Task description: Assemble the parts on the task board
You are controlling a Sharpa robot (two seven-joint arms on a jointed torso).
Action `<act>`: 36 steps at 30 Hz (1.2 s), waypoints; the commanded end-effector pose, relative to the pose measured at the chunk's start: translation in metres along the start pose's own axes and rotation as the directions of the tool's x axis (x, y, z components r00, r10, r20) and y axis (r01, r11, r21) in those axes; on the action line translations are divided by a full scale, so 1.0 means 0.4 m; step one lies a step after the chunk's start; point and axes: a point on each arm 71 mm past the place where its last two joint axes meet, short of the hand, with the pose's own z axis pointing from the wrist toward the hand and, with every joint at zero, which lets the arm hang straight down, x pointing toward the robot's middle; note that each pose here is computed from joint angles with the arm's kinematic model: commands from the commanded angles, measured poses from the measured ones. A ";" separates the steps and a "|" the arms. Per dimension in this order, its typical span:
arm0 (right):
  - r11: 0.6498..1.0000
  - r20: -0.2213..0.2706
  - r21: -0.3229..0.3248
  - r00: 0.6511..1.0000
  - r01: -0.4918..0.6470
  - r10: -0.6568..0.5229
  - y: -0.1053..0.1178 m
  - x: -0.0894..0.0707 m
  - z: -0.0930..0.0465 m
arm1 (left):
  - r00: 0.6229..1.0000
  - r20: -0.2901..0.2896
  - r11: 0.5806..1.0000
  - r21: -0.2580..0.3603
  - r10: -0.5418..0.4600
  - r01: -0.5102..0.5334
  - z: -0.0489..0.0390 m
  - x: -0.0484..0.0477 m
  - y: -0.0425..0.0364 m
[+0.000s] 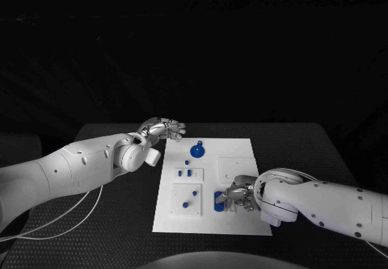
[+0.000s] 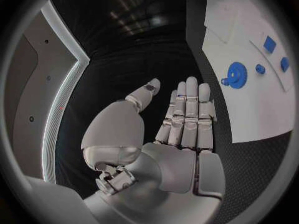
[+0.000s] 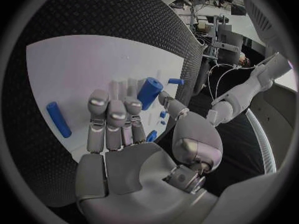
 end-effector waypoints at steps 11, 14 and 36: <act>0.998 0.014 -0.032 0.999 0.053 -0.053 0.003 0.002 -0.004 | 1.000 -0.016 1.000 0.005 -0.010 0.010 0.000 0.004 -0.002; 0.997 0.001 -0.053 0.998 0.064 -0.064 0.002 0.005 -0.010 | 1.000 -0.013 1.000 0.004 -0.010 0.010 -0.001 0.002 -0.001; 0.996 -0.014 -0.063 0.998 0.064 -0.065 -0.001 0.009 -0.015 | 1.000 -0.016 1.000 0.003 -0.011 0.011 -0.001 0.004 -0.001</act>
